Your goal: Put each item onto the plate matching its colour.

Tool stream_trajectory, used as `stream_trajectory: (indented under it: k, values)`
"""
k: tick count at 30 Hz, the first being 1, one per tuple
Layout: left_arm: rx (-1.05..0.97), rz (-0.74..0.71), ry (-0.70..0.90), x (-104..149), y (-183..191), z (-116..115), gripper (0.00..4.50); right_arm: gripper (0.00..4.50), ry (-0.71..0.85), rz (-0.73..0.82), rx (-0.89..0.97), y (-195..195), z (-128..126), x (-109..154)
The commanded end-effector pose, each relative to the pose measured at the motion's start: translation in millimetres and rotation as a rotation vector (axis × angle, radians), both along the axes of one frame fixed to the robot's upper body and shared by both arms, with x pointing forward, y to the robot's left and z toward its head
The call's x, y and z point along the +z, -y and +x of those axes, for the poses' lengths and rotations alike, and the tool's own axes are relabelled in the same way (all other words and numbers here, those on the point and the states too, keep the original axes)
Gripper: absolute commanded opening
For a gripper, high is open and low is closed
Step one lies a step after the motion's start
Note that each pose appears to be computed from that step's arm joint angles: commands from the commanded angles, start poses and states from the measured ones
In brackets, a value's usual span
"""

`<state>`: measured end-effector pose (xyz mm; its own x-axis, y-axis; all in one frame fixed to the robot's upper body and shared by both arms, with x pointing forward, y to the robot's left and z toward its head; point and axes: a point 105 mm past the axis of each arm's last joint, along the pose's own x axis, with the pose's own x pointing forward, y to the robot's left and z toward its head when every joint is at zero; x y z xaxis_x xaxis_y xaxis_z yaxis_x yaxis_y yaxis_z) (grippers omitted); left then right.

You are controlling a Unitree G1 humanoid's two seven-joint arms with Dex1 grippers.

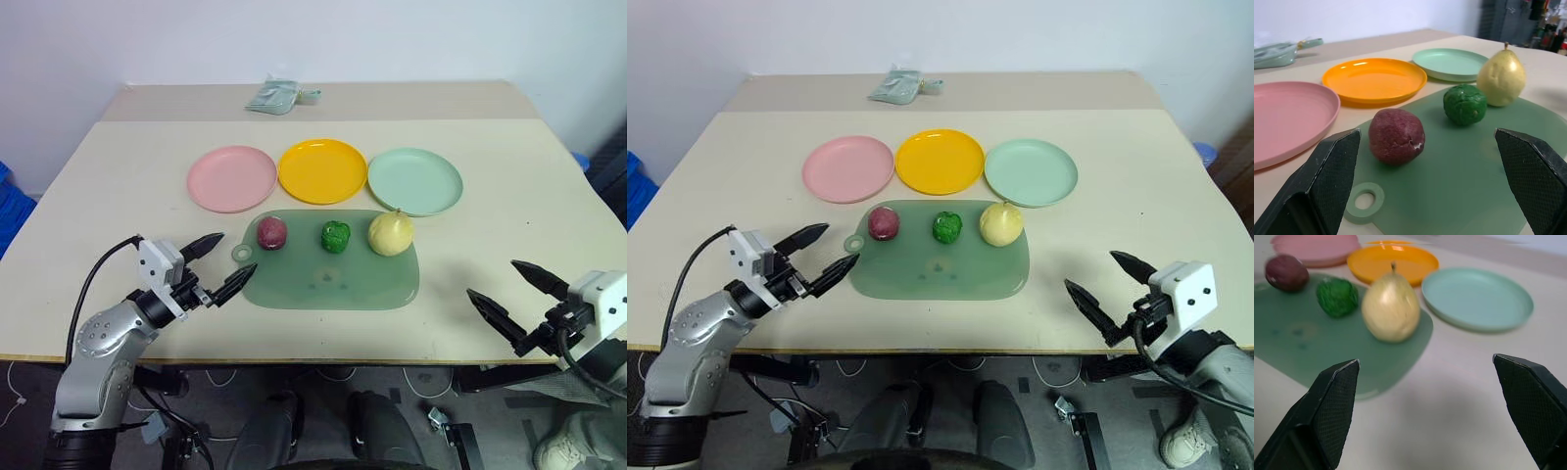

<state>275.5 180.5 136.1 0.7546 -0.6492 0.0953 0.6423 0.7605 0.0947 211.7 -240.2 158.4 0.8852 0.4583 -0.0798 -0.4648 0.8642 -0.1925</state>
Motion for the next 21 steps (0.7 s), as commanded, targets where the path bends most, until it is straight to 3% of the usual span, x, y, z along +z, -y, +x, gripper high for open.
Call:
stream_trajectory:
  k: [1, 9, 21]
  values:
    - [0.077, -0.015, 0.081, 17.9, 2.8, 8.3, 4.50, 4.45, 0.108, 0.006, 0.132, -18.9, 2.1, 17.9]
    - [0.250, -0.047, 0.044, 15.6, 23.1, 34.3, 4.50, 4.45, 0.096, -0.013, 0.440, -57.7, 1.5, 9.3]
    - [0.395, -0.002, 0.007, 11.9, 26.9, 61.4, 4.50, 4.45, 0.140, -0.003, 0.535, -67.8, 22.8, 12.5]
